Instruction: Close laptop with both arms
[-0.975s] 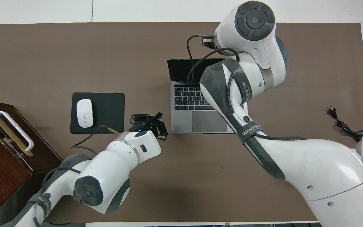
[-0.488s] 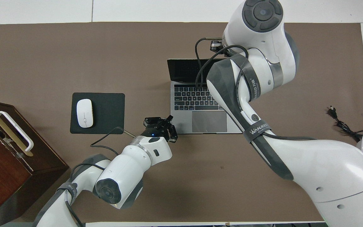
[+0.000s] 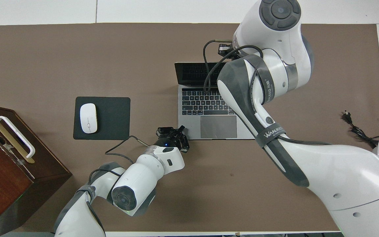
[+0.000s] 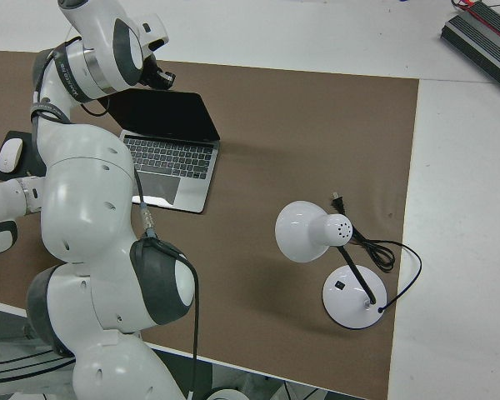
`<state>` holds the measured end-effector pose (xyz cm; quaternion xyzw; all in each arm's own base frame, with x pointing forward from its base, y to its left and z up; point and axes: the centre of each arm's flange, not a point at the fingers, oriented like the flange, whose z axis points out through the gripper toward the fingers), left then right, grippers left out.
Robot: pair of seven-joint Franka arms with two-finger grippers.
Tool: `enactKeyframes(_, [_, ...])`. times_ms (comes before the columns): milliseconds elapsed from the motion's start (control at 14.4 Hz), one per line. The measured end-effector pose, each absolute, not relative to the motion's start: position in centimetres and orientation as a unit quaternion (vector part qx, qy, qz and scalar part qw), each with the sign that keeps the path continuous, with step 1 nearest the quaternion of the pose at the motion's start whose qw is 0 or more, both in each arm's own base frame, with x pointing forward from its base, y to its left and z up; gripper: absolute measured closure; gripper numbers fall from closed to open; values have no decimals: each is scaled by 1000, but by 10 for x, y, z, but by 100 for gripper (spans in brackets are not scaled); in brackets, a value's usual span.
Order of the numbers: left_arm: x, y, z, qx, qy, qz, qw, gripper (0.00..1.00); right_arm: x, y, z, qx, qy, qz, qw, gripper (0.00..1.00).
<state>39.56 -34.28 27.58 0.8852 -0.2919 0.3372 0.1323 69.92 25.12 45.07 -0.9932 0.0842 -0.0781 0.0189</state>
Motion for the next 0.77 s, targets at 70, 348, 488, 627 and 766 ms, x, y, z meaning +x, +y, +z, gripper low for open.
enactKeyframes(70, [395, -343, 274, 886, -293, 336, 132, 99, 698, 252, 449, -994, 84, -74, 19, 99])
enactKeyframes(348, [389, -349, 271, 884, -301, 332, 133, 99, 694, 251, 443, -995, 85, -53, 13, 99])
enactKeyframes(488, [387, -351, 270, 884, -304, 331, 134, 99, 690, 251, 441, -995, 88, -37, 15, 99])
enactKeyframes(627, [386, -350, 267, 884, -305, 328, 132, 99, 688, 251, 440, -995, 89, -28, 17, 99])
enactKeyframes(766, [385, -350, 267, 883, -307, 329, 132, 99, 686, 251, 440, -996, 91, -18, 19, 99])
